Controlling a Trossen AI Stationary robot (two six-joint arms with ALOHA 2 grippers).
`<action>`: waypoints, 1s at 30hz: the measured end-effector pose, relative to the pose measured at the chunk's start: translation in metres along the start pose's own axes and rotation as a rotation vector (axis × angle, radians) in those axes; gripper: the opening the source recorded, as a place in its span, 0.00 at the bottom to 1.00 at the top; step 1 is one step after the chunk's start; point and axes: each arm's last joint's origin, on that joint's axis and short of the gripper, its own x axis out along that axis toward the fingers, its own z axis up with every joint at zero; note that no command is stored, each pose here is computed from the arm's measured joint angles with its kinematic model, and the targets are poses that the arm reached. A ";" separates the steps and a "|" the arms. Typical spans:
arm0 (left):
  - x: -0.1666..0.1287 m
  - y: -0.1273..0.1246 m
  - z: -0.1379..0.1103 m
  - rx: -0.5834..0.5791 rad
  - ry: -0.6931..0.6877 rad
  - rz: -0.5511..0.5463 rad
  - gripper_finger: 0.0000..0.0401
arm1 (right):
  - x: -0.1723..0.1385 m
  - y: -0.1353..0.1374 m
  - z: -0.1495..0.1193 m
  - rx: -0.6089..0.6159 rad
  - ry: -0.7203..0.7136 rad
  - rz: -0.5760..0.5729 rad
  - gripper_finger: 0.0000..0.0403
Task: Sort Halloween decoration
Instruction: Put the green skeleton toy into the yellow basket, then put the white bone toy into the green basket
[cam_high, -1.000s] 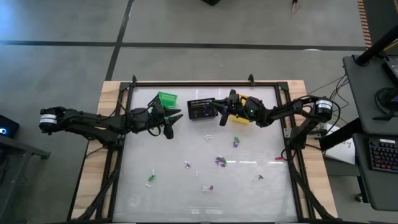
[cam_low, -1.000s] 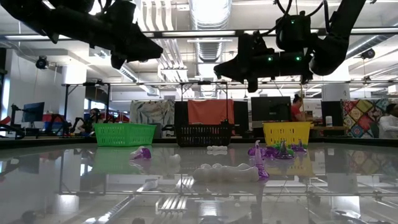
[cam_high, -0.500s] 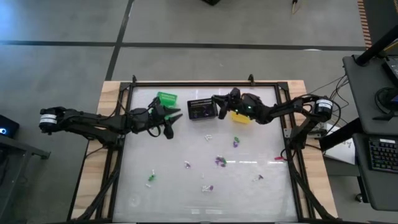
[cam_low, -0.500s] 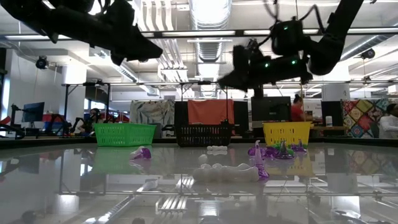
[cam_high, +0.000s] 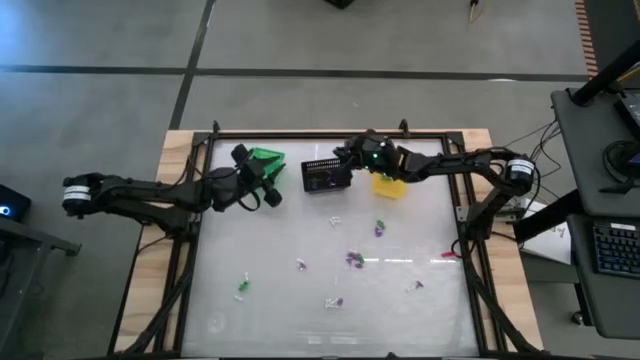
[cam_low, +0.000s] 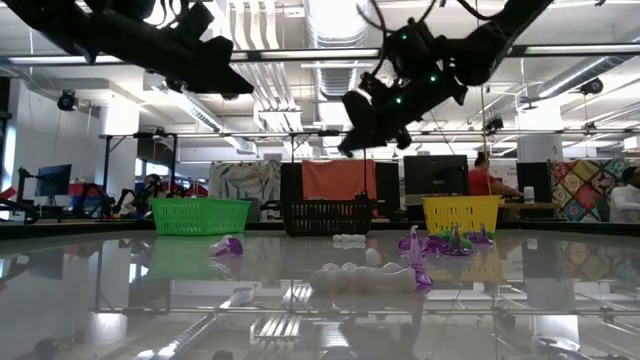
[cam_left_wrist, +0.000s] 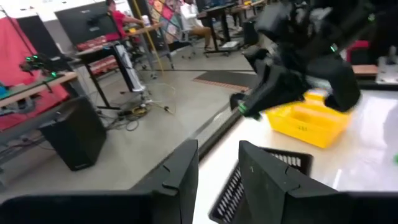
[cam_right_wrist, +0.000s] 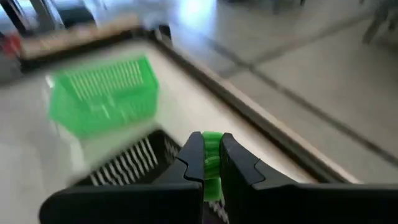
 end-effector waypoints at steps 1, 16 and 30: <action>0.000 0.002 0.001 0.002 -0.003 0.007 0.24 | 0.000 -0.002 0.000 -0.002 0.062 -0.015 0.03; 0.010 0.024 -0.004 0.036 0.040 0.093 0.24 | -0.052 -0.019 0.000 0.043 0.812 -0.517 0.04; 0.009 0.015 -0.013 -0.041 0.095 -0.164 0.24 | -0.056 -0.025 -0.010 0.106 0.835 -0.526 0.37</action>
